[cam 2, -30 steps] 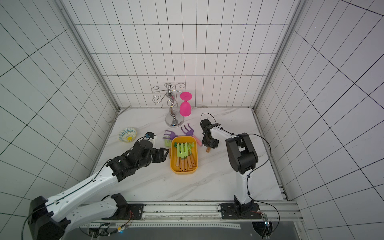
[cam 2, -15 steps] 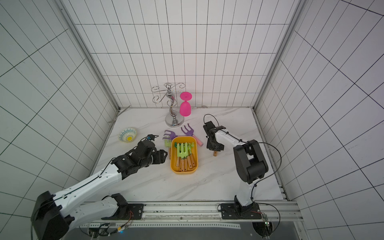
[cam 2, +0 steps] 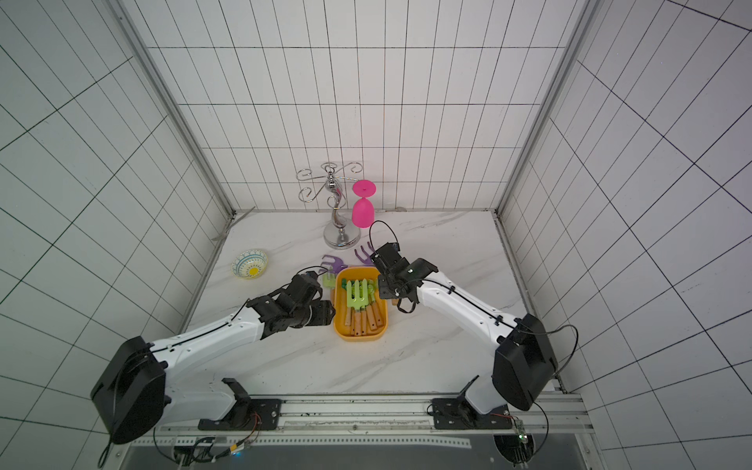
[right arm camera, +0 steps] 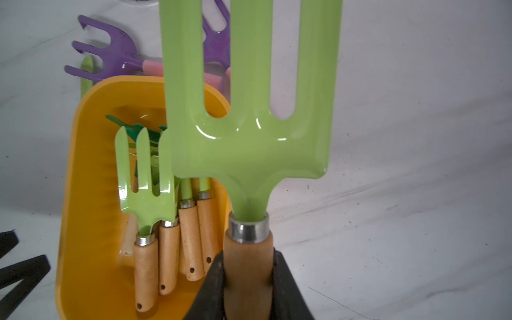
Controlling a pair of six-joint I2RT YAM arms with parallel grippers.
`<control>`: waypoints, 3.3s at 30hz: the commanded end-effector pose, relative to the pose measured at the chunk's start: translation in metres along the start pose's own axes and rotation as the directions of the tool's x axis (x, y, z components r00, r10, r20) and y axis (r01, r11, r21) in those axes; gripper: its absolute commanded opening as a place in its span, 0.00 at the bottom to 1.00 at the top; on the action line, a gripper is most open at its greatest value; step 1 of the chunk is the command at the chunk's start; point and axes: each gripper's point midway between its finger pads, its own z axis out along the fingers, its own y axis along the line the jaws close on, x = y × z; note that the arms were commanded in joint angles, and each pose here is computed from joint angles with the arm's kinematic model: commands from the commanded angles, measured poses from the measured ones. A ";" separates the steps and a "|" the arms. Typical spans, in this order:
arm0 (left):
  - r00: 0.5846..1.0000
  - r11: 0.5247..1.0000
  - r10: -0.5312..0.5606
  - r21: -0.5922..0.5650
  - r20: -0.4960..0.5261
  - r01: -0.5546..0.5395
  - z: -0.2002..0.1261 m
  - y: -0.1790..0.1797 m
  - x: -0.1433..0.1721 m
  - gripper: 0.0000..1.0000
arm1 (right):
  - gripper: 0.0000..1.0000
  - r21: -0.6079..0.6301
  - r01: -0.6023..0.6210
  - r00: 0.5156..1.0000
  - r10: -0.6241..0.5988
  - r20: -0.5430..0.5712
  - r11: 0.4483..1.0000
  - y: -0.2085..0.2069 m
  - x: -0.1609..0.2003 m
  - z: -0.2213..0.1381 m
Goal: Put the rake into the storage box
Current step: Place the rake in the storage box, then adjust the storage box at the center of the board.
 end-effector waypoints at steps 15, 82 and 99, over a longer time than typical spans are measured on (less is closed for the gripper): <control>1.000 0.999 -0.028 0.017 -0.011 0.028 0.010 -0.003 0.000 0.64 | 0.09 -0.229 -0.096 0.995 0.084 -0.059 0.969 0.058 0.033 0.048; 0.973 0.978 0.203 0.027 0.111 -0.207 -0.040 -0.075 -0.032 0.69 | 0.34 -0.069 0.032 0.978 -0.045 -0.205 0.997 -0.023 0.073 0.078; 0.998 0.989 -0.043 -0.143 -0.048 0.036 0.023 -0.001 -0.048 0.67 | 0.09 0.055 0.041 0.971 -0.027 -0.237 0.998 -0.033 0.108 0.060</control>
